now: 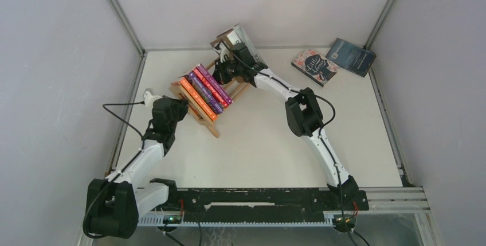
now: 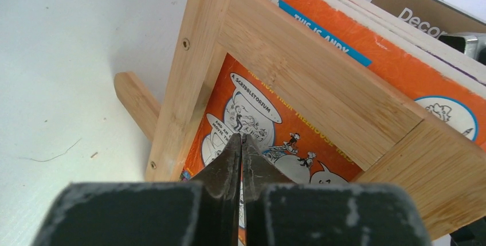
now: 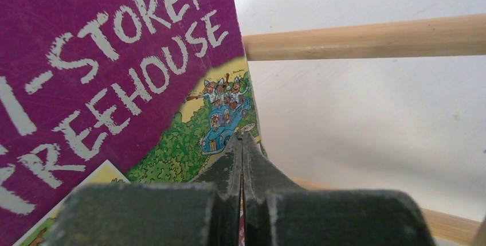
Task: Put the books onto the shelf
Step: Place the book on the shelf.
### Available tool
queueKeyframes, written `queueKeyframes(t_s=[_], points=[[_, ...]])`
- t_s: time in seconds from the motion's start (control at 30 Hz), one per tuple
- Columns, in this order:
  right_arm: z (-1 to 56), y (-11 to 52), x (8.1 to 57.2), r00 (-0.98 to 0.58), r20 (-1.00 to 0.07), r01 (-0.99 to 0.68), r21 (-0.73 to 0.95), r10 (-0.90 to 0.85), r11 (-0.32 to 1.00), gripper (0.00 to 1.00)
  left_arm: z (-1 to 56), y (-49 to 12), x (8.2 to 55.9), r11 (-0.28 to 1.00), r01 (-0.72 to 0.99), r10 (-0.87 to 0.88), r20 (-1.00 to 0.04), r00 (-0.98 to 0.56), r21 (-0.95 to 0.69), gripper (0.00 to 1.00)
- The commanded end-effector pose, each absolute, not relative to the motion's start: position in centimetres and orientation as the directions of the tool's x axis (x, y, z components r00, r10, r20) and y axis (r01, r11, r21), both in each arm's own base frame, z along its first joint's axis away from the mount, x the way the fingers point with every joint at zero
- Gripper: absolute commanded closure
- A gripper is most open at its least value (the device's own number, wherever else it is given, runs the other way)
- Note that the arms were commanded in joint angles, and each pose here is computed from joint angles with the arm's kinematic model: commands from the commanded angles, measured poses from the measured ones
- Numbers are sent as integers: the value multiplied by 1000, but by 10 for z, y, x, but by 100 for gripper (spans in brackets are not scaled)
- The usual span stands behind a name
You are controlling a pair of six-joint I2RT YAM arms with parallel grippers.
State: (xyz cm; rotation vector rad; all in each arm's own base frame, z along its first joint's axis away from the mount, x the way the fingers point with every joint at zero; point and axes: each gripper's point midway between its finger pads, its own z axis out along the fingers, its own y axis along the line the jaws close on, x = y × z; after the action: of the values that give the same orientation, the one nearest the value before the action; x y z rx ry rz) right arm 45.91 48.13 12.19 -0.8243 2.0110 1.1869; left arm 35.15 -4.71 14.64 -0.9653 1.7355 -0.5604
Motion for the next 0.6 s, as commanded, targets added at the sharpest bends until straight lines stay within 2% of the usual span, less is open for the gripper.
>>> queueKeyframes(t_s=[0.0, 0.23, 0.57], points=[[150, 503, 436, -663, -736, -738, 610, -139, 288, 100, 185, -53, 366, 550, -235, -834, -542, -106, -801, 96], [146, 510, 425, -706, -692, -700, 652, -148, 289, 100, 191, -52, 360, 561, -229, -827, -553, -105, -795, 98], [136, 505, 440, -717, -683, -672, 626, -136, 396, 100, 177, -26, 330, 588, -351, -792, -607, -66, -728, 100]])
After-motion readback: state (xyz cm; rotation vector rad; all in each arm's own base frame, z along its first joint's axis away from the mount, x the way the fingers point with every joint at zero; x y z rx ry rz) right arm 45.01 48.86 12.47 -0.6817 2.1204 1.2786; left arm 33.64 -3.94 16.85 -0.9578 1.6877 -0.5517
